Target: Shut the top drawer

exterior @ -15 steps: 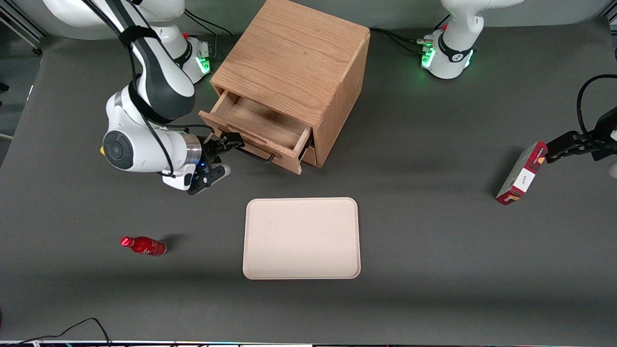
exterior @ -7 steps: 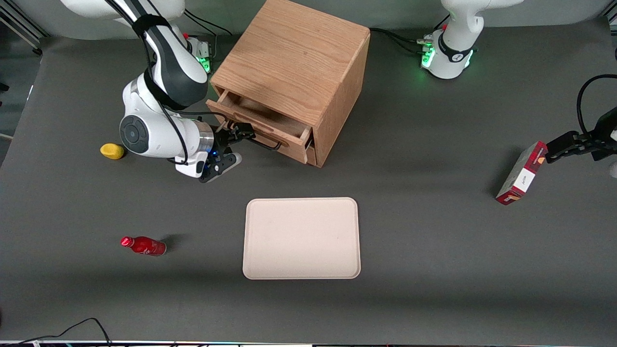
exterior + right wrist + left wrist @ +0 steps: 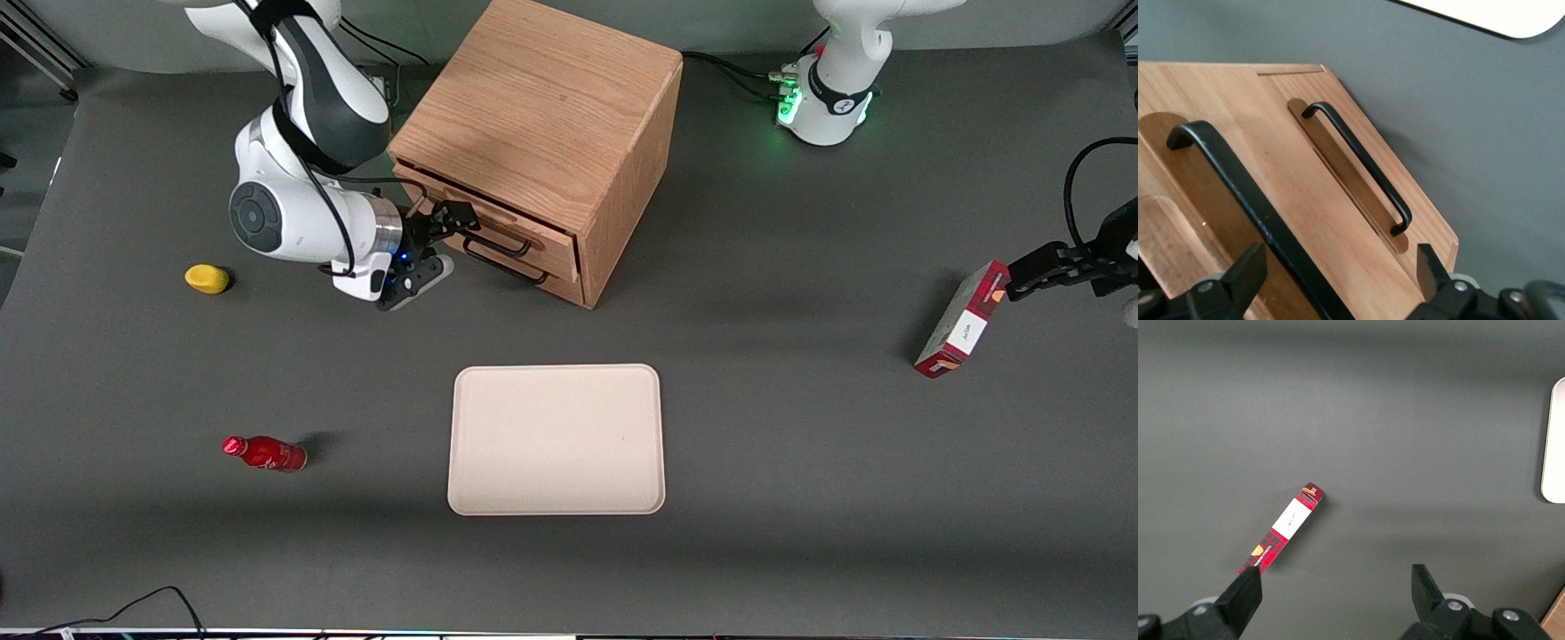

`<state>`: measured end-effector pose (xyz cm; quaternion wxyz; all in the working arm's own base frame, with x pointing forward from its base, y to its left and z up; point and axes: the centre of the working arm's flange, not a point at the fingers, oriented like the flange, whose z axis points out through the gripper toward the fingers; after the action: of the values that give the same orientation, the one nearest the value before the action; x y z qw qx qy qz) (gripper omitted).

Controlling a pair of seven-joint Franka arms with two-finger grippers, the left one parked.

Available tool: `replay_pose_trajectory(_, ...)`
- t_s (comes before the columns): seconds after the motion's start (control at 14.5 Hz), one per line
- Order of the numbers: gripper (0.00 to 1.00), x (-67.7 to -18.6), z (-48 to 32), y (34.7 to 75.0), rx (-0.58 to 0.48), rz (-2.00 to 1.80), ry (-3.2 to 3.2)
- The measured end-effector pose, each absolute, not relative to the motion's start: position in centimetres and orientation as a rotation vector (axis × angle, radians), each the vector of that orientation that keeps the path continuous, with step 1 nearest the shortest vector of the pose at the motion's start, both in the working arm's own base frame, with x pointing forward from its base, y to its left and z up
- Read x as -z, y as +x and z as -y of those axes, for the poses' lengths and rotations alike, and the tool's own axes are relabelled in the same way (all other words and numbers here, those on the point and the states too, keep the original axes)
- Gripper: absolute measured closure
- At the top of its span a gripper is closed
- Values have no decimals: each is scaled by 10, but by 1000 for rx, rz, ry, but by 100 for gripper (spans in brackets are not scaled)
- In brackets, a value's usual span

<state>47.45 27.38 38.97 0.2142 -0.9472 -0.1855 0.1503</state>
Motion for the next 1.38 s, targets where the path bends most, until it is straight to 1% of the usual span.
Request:
replay_pose_trajectory(0.21,0,-392,-274,468,-397,502,-2632)
replay_pose_trajectory(0.62,0,-395,-274,468,-379,496,-2632)
replay_pose_trajectory(0.83,0,-415,-277,477,-321,510,-2631)
replay_pose_trajectory(0.96,0,-442,-277,488,-258,540,-2638)
replay_pose_trajectory(1.1,0,-483,-273,500,-204,583,-2669)
replay_pose_trajectory(1.24,0,-535,-267,508,-170,534,-2717)
replay_pose_trajectory(1.38,0,-600,-261,507,-138,417,-2805)
